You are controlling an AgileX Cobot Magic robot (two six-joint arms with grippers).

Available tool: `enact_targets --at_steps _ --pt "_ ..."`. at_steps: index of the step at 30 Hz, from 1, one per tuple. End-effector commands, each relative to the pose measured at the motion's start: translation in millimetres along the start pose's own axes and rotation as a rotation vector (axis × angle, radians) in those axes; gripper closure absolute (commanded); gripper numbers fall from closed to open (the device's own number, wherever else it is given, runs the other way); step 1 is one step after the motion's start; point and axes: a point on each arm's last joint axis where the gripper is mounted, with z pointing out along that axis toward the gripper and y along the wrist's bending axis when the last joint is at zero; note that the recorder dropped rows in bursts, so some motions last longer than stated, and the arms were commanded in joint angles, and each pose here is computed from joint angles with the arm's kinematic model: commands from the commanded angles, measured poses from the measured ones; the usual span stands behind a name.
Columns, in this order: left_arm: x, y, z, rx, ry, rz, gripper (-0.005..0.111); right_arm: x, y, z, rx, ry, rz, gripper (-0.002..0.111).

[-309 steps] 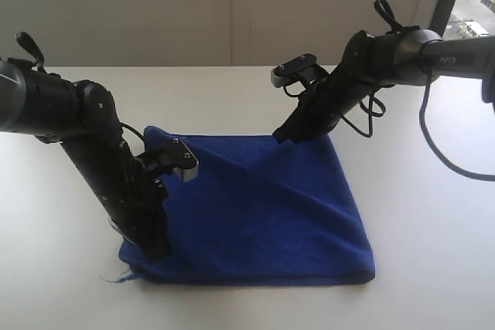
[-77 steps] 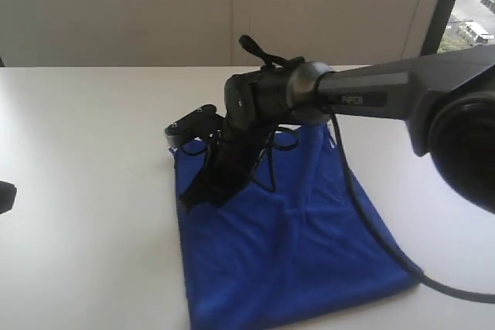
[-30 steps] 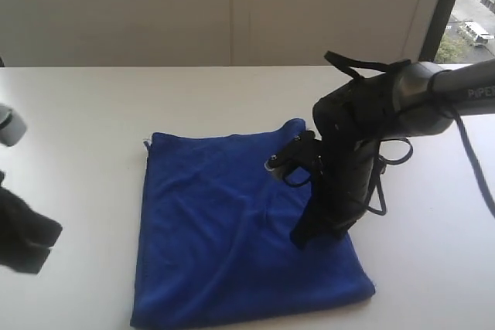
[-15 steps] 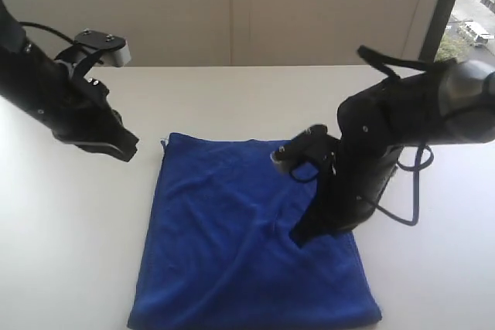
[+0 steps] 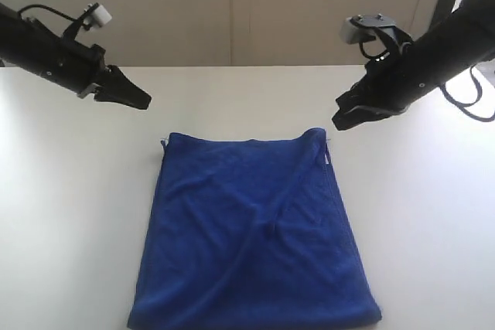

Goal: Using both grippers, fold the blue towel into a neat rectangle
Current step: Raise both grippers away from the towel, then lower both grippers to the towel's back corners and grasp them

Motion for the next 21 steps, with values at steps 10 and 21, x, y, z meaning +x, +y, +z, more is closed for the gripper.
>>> enact_targets --at_steps 10,21 --pt "13 39.4 47 0.036 -0.116 0.031 0.050 13 -58 46 -0.047 -0.013 0.125 0.108" --pt "7 38.4 72 -0.085 -0.102 0.073 0.051 14 -62 49 -0.029 -0.018 0.131 0.108"
